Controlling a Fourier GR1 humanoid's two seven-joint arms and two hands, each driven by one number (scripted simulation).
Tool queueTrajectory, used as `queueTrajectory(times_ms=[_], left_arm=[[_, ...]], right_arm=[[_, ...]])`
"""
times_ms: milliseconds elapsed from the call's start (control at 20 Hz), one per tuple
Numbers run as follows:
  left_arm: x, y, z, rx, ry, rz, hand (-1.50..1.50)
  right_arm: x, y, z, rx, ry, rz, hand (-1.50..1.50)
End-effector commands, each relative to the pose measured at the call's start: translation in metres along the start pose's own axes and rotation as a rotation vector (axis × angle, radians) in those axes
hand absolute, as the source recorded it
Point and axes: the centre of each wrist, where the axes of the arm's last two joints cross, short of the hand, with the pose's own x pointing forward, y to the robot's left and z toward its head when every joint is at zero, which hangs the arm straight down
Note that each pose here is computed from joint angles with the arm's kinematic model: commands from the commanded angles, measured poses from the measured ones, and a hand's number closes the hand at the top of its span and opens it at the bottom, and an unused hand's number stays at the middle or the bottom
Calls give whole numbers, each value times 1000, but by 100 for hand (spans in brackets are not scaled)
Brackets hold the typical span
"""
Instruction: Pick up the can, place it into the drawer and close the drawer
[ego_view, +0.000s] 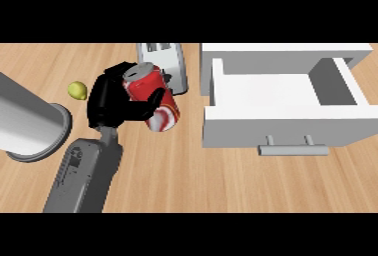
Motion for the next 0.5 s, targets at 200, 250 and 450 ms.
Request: queueTrajectory(times_ms=[200, 250, 450], left_arm=[[30, -58, -24, 5, -30, -40, 150], [32, -41, -34, -3, -35, -22, 150], [54, -84, -50, -29, -27, -43, 150]], right_arm=[[-7, 11, -2, 19, 2, -17, -150], [-11, 8, -1, 9, 2, -21, -150], [-11, -1, -11, 11, 1, -16, -150]])
